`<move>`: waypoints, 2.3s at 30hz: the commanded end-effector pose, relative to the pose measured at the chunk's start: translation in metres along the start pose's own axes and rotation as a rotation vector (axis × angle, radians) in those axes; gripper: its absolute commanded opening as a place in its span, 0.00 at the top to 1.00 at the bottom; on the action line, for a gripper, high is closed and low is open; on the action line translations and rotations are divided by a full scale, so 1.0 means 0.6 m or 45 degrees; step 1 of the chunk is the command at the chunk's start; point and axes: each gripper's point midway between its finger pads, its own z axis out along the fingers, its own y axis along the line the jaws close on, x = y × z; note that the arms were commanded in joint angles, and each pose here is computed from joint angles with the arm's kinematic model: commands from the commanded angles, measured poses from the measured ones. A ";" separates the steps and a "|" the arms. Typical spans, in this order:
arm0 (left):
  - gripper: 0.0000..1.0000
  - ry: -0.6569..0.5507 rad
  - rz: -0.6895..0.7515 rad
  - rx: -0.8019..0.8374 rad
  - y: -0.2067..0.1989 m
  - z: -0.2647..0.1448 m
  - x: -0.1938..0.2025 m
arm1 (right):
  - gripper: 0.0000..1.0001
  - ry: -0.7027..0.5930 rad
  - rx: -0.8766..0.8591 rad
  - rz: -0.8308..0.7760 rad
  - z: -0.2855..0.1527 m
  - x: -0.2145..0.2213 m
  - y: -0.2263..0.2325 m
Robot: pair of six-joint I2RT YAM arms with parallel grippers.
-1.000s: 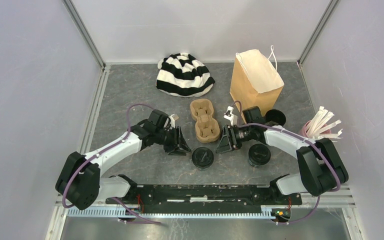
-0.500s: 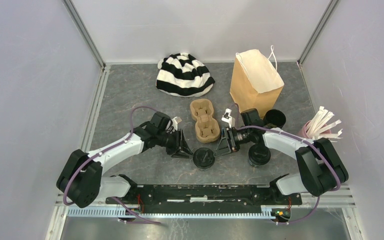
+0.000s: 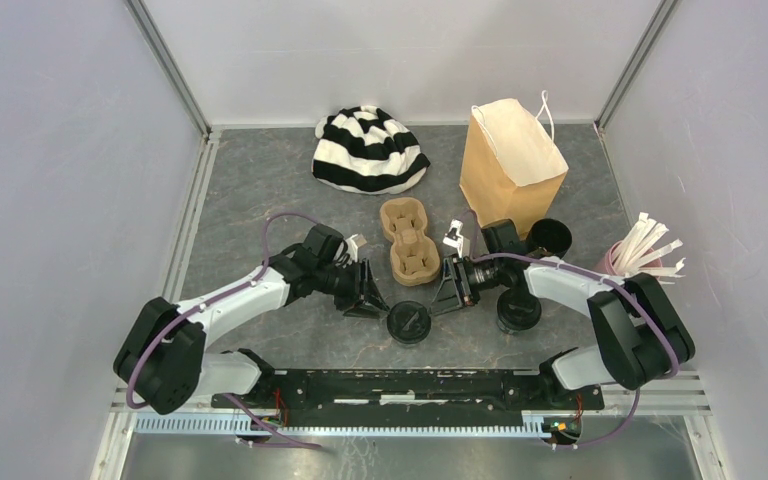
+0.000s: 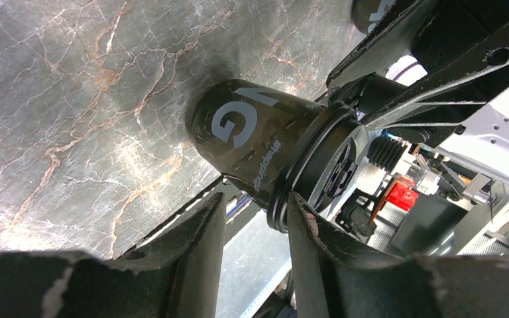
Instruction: Pack the takeout coffee
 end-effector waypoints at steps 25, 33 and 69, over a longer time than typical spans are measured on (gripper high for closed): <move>0.57 0.040 -0.017 0.024 -0.010 -0.003 0.055 | 0.45 0.015 -0.042 -0.060 -0.001 0.010 0.022; 0.58 0.023 -0.031 0.031 -0.008 -0.003 0.056 | 0.51 0.020 -0.044 -0.052 0.000 0.016 0.019; 0.73 0.077 -0.086 -0.509 0.122 0.026 0.094 | 0.63 0.112 0.065 0.009 0.015 0.061 -0.028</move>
